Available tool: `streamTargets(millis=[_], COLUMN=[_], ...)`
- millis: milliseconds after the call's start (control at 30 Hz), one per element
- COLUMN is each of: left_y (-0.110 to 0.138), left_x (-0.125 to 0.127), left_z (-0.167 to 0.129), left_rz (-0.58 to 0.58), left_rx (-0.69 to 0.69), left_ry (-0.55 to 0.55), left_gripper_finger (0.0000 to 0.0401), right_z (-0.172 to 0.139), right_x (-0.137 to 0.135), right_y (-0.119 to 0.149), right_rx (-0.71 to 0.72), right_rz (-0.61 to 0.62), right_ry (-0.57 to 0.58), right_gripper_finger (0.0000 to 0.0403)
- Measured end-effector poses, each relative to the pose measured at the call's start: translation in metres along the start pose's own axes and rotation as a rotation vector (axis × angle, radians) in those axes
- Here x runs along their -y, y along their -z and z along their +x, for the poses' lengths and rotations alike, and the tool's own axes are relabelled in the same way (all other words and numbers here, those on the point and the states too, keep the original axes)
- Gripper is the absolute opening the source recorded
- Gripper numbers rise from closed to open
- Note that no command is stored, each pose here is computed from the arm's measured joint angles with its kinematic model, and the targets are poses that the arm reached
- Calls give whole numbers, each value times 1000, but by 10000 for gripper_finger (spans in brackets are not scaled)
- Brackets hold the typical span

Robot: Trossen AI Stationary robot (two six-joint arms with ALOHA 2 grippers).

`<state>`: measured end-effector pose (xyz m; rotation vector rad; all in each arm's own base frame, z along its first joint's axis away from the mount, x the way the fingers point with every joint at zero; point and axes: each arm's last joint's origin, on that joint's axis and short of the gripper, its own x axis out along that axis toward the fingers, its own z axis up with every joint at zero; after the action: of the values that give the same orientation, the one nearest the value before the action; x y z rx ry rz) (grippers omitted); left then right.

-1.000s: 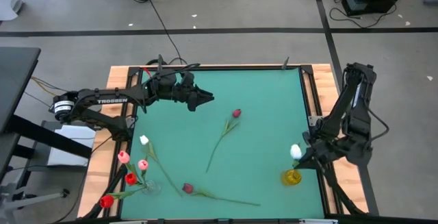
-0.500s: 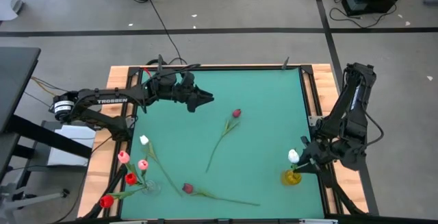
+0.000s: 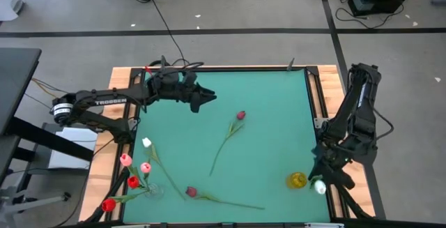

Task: Sort flowers into vase by color
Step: Put the top white tulip into the yellow transparent vase, then put the white flower into the yellow transparent vase

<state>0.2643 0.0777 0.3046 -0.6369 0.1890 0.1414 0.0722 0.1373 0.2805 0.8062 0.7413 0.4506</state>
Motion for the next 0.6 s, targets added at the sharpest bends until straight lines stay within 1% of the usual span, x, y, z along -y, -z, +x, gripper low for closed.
streamTargets(millis=[133,233,333,400,467,533,600], left_y=[-9,-20,-27,-35,-43,-46,-43], left_x=[7,15,20,26,32,35,36], left_z=[-4,-8,-11,-14,-19,-25,-30], left_rz=[52,86,91,77,36,-1,-55], left_rx=[-90,-103,-107,-102,-108,-145,-194], left_ry=[-54,-62,-72,-72,-108,-177,-271], left_gripper_finger=[159,158,158,158,157,157,157], right_z=[-6,-12,-19,-24,-29,-34,-40], right_x=[0,0,-1,-2,-3,-4,-6], right_y=[-4,-7,-9,-11,-13,-15,-19], right_rx=[40,75,80,69,62,79,106], right_rz=[-15,-22,-18,-7,-7,-22,-40], right_ry=[-12,-29,-68,-112,-150,-185,-232], right_gripper_finger=[199,199,199,199,199,199,199])
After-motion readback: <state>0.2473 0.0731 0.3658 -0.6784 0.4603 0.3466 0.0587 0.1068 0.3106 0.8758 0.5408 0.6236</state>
